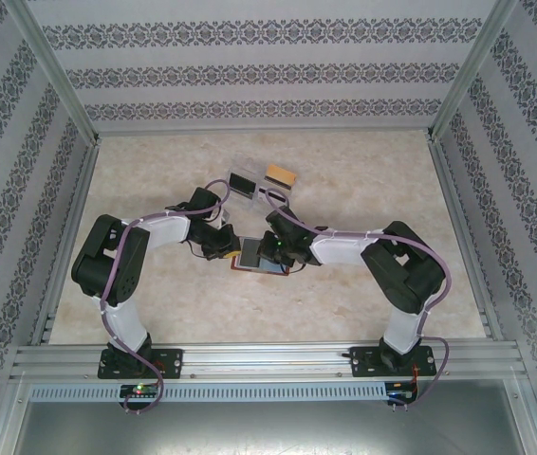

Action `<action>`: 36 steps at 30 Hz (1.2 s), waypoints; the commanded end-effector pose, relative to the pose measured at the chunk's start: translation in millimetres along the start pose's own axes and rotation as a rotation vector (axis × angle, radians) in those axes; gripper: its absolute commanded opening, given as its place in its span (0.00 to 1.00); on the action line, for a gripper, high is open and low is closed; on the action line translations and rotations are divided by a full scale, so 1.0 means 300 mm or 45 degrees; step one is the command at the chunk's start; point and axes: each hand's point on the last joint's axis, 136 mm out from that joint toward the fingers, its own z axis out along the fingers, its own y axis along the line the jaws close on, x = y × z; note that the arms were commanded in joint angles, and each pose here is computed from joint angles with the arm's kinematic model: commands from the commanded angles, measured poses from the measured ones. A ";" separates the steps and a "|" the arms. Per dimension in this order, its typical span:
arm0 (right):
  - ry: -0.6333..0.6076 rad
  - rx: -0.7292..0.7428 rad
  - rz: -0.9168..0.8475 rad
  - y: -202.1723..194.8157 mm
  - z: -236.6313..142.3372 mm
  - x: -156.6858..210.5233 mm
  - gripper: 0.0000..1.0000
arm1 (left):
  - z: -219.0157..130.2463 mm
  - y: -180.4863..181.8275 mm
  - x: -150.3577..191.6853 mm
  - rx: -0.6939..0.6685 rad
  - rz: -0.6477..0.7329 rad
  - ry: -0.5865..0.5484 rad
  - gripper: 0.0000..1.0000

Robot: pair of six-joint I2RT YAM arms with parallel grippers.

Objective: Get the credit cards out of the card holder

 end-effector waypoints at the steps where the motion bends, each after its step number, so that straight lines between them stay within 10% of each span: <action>1: -0.040 0.054 0.003 -0.039 -0.025 -0.012 0.05 | 0.021 0.027 0.019 -0.060 0.028 0.017 0.12; 36: 0.039 -0.003 0.023 -0.016 0.019 0.009 0.23 | 0.030 -0.016 0.014 -0.017 0.055 0.039 0.07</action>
